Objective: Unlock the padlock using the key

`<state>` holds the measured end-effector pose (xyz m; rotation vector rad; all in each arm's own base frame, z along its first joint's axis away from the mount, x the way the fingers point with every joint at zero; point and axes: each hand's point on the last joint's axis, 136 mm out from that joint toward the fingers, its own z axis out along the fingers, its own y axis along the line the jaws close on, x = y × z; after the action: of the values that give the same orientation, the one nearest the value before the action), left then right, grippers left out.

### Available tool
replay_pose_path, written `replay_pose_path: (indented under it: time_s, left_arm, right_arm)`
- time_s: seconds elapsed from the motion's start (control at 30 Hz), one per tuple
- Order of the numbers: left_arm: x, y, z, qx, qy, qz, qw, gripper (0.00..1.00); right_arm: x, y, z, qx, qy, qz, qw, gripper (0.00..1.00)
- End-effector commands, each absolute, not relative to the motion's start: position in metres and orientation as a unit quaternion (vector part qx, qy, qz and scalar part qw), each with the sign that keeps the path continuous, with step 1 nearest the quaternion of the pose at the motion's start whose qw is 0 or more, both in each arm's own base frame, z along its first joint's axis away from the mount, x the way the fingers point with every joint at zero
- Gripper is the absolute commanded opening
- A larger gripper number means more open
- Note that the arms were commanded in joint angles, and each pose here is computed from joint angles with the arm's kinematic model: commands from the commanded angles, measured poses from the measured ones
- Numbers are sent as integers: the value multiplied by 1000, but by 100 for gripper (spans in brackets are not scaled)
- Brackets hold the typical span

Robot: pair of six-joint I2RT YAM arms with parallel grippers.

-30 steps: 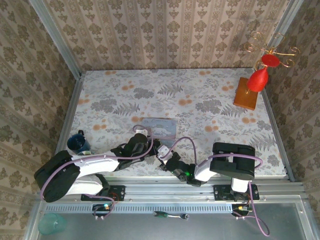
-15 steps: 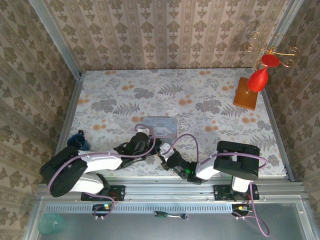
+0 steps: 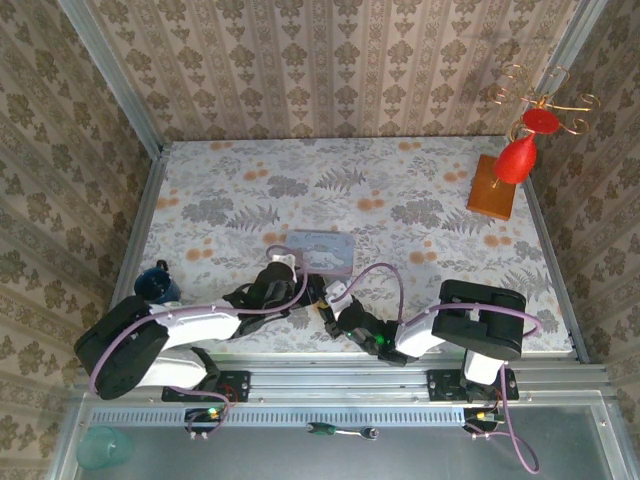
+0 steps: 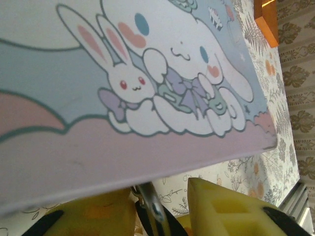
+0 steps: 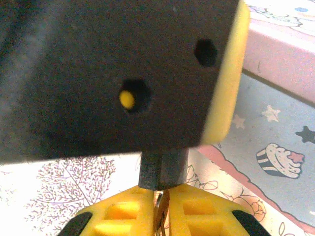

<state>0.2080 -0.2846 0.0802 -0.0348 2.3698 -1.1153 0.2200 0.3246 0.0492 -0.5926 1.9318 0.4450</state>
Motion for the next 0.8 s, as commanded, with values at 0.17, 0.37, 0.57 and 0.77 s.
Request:
replay_pose_path:
  time_s: [0.17, 0.37, 0.57, 0.77]
  left_arm:
    - [215, -263, 84, -23, 873, -393, 288, 42]
    - [217, -246, 88, -31, 875, -373, 307, 47]
    - [220, -225, 93, -35, 879, -346, 326, 49]
    - [226, -195, 107, -34, 878, -322, 351, 51]
  right_arm:
    - [222, 323, 47, -229, 810, 190, 506, 15]
    - [225, 322, 41, -222, 824, 179, 490, 18]
    - [227, 320, 38, -213, 831, 183, 480, 26]
    - [227, 322, 37, -217, 833, 197, 469, 34]
